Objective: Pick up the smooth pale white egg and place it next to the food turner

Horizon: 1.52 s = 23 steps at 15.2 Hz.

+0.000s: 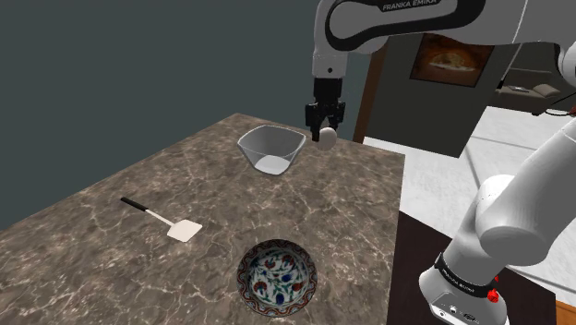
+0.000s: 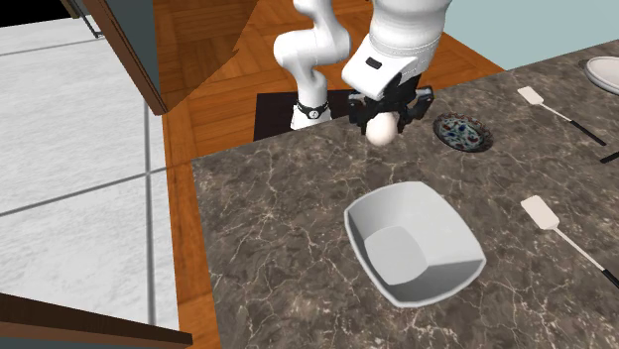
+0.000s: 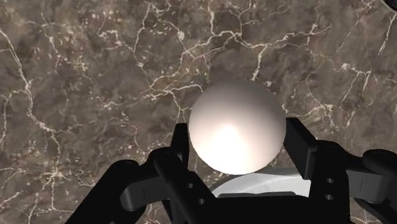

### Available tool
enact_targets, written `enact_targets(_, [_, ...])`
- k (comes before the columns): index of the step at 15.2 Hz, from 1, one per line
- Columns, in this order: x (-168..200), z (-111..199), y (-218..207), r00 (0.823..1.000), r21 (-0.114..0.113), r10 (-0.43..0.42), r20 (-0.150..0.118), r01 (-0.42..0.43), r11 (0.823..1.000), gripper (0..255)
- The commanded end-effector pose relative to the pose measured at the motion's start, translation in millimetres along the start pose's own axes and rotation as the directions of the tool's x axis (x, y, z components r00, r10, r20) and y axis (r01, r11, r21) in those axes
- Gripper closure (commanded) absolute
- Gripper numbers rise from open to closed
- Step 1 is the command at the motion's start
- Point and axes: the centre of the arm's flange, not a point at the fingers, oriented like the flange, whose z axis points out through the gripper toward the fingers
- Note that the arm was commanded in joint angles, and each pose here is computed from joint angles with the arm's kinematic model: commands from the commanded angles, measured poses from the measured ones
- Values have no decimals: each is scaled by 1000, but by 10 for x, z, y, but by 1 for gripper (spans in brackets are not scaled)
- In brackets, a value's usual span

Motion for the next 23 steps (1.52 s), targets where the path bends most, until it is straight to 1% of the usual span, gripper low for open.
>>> enact_targets(1, [61,31,-259,1000,1,1,0,-1,1000,255])
enact_targets(21, [558,219,-2844,1000,1,1,0,-1,1000,255])
enact_targets(22, [599,234,-3056,1000,1,1,0,-1,1000,255])
enact_targets(23, [609,286,-3050,1000,1,1,0,-1,1000,255])
